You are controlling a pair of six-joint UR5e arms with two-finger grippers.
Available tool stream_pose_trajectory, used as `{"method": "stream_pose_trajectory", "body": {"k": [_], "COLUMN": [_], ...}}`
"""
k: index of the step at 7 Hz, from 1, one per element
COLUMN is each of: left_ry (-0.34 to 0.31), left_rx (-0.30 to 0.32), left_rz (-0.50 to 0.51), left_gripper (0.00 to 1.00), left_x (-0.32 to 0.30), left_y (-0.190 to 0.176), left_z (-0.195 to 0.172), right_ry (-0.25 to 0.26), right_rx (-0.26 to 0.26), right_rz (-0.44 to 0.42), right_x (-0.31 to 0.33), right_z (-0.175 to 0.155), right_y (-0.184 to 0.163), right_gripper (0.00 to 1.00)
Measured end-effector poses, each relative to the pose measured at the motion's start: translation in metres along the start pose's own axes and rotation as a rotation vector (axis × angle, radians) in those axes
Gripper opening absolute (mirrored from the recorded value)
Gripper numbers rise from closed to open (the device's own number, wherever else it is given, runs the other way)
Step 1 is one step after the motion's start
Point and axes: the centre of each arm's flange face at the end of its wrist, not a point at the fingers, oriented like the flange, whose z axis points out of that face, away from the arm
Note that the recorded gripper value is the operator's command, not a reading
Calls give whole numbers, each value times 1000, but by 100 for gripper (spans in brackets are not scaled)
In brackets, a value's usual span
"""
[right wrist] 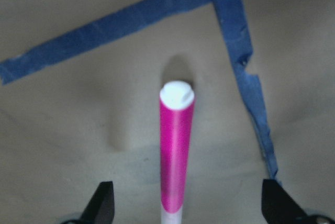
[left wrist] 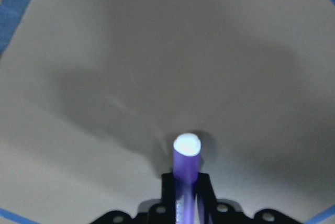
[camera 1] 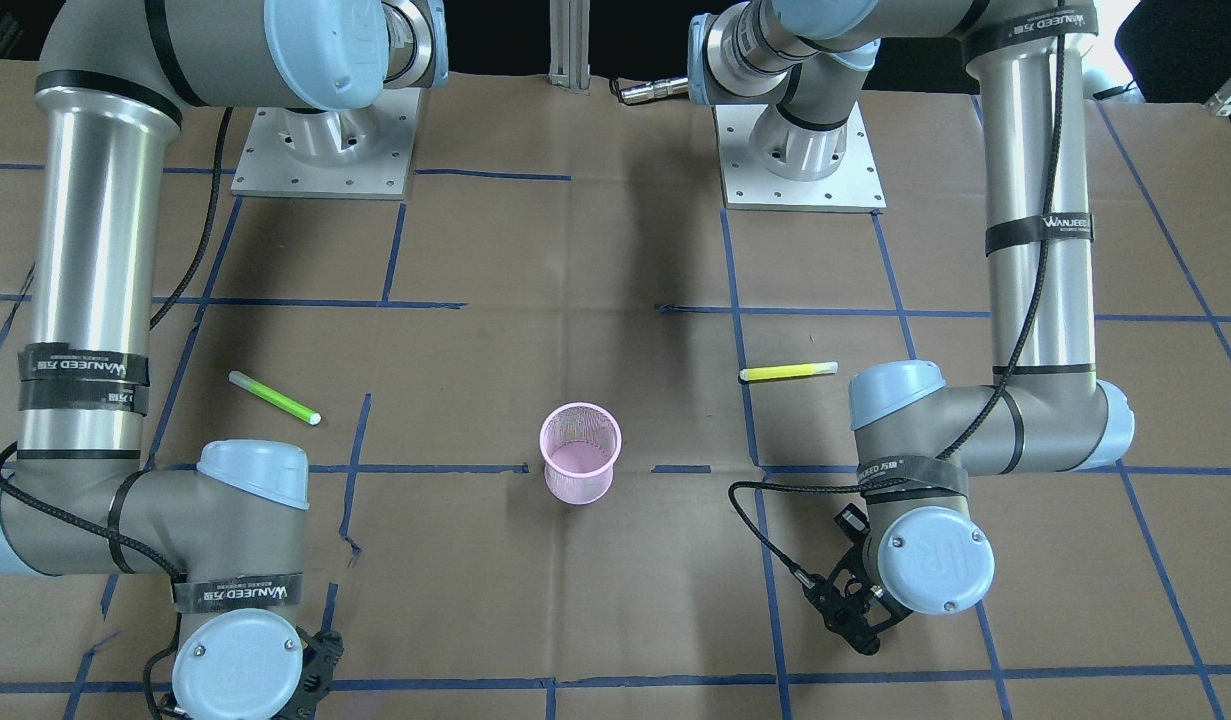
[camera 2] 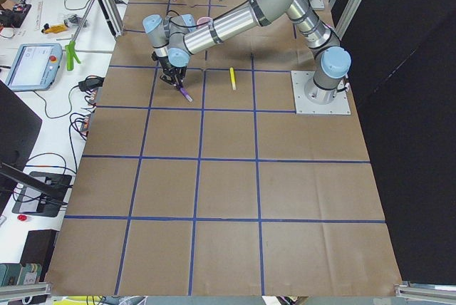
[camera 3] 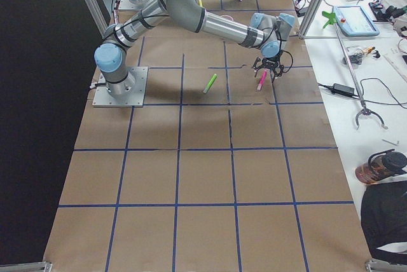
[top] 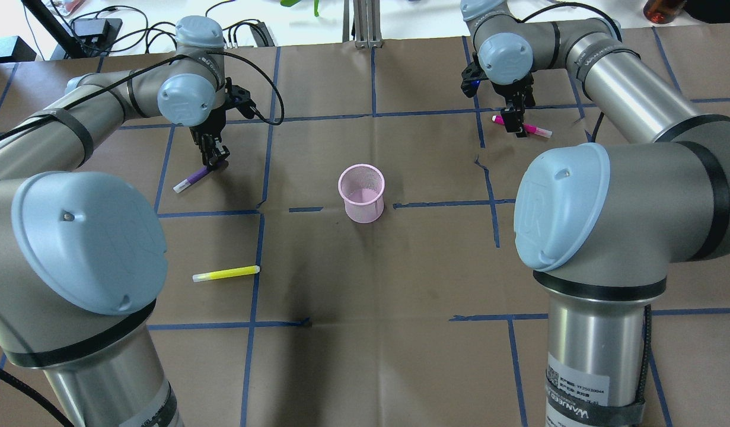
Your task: Insert purple and pink pens into pink cup
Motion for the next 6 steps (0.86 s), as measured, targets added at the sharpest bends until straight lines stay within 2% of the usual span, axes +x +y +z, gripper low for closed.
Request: {"method": "stream_pose_trajectory", "body": {"k": [2, 3, 6], "left_ry": [-29, -33, -54], "left_rx": [39, 89, 311], "left_rz": [44, 53, 103], "left_gripper": [0, 0, 0], "left_x": [6, 16, 99], "left_y": [8, 13, 9], "left_z": [-31, -53, -161], "right_ry": [63, 77, 81], "right_rx": [30, 35, 25], "right_rz": [2, 5, 14], "right_x": [-5, -6, -3], "right_z": [-10, -13, -16], "right_y": [-22, -24, -15], "right_gripper": [100, 100, 100]}}
